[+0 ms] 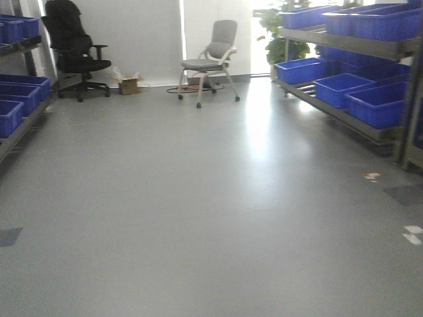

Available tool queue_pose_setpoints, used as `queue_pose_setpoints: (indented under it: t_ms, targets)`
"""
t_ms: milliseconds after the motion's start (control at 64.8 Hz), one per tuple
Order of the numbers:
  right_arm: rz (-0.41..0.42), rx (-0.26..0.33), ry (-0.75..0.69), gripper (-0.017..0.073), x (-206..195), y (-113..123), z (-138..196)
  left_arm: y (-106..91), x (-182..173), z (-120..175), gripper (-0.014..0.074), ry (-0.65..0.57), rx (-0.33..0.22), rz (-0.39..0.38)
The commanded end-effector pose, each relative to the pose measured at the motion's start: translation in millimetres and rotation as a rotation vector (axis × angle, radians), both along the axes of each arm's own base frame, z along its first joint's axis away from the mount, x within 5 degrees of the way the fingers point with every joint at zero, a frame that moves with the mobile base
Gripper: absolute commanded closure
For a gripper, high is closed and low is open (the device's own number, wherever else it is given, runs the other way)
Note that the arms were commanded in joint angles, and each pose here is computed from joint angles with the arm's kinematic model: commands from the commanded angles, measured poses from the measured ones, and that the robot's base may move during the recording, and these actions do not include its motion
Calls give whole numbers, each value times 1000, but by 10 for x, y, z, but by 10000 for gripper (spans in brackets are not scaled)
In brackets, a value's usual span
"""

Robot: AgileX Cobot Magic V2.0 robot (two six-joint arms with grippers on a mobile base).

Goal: Place yellow foam block on left shelf second layer
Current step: 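Turn and drive the base up to the shelf of blue bins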

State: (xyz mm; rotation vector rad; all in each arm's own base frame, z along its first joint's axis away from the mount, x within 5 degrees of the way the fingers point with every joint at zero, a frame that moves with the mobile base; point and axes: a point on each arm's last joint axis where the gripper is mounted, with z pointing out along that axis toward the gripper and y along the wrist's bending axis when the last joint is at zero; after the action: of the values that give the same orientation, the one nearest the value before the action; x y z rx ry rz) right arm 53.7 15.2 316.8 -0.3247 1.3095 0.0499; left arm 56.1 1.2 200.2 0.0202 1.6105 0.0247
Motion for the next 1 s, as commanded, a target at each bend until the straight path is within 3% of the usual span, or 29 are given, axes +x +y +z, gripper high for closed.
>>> queue_pose_setpoints:
  t_ms: [0, 988]
  targets:
    - [-21, 28, -99, 284, -23, -24, 166, -18, 1, -4, 457, -71, -7, -20]
    - [-21, 28, -99, 284, -23, -24, 166, -18, 1, -4, 457, -71, -7, -20]
